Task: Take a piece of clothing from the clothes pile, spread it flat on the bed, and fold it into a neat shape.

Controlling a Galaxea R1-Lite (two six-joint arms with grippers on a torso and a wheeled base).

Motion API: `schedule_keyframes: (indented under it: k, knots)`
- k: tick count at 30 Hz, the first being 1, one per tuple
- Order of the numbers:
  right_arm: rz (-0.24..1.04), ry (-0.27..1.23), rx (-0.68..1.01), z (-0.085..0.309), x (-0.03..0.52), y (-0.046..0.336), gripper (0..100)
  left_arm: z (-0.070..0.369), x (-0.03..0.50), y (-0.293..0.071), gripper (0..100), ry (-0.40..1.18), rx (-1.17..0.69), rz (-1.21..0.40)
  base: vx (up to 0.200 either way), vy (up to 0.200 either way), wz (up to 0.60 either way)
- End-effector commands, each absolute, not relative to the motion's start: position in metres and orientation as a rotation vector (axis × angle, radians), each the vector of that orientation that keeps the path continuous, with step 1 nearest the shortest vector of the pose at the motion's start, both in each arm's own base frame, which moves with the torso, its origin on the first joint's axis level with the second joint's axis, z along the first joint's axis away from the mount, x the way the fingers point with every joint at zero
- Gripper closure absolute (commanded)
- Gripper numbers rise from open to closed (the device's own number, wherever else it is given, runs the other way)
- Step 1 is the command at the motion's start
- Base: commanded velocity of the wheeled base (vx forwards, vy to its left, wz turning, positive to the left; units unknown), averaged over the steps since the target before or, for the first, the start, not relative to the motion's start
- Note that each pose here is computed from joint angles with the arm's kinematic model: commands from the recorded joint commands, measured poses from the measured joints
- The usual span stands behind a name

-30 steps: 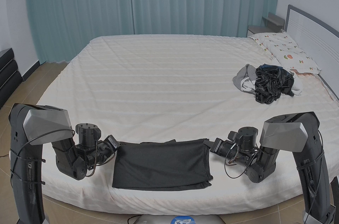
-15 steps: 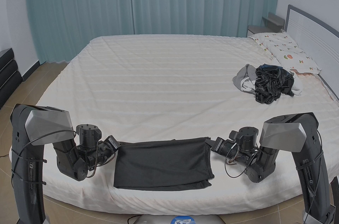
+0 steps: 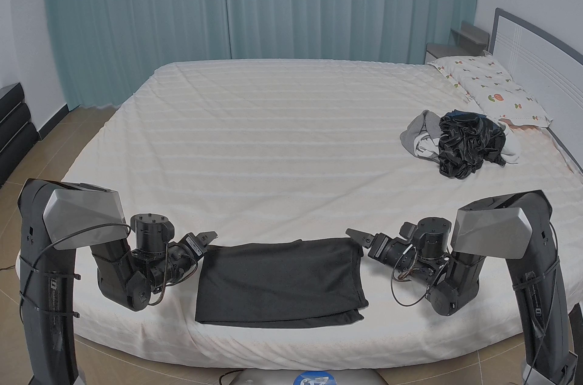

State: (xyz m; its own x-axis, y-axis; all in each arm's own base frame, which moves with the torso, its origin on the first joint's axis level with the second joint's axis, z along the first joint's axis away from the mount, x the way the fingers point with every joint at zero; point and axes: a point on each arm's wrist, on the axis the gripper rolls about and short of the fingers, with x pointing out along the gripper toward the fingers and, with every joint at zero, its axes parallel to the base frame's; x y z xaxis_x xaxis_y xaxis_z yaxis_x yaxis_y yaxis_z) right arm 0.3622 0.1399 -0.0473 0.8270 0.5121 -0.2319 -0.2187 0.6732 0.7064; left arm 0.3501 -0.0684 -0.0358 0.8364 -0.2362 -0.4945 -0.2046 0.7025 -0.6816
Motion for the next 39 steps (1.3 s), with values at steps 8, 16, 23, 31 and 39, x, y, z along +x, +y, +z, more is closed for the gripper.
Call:
schedule_keyframes:
  k: [8, 16, 23, 31, 39]
  knots:
    - [0.341, 0.319, 0.711, -0.018, 0.367, 0.116, 0, 0.04, 0.327, -0.048, 0, 0.439, -0.872, -0.048, 0.0, 0.0, 0.0]
    - [0.217, 0.166, 0.657, 0.046, 0.343, 0.077, 0, 0.08, 0.308, -0.04, 0, 0.325, -0.748, -0.092, 0.0, 0.0, 0.0]
    - [0.229, 0.09, 0.532, 0.104, 0.27, 0.06, 0, 0.124, 0.246, -0.025, 0, 0.208, -0.648, -0.122, 0.0, 0.0, 0.0]
    - [0.259, -0.018, 0.321, 0.138, 0.176, 0.041, 0, 0.159, 0.178, -0.014, 0, 0.029, -0.479, -0.152, 0.0, 0.0, 0.0]
    - [0.083, -0.046, 0.181, 0.151, 0.121, 0.014, 0, 0.153, 0.12, -0.008, 0, -0.051, -0.294, -0.13, 0.0, 0.0, 0.0]
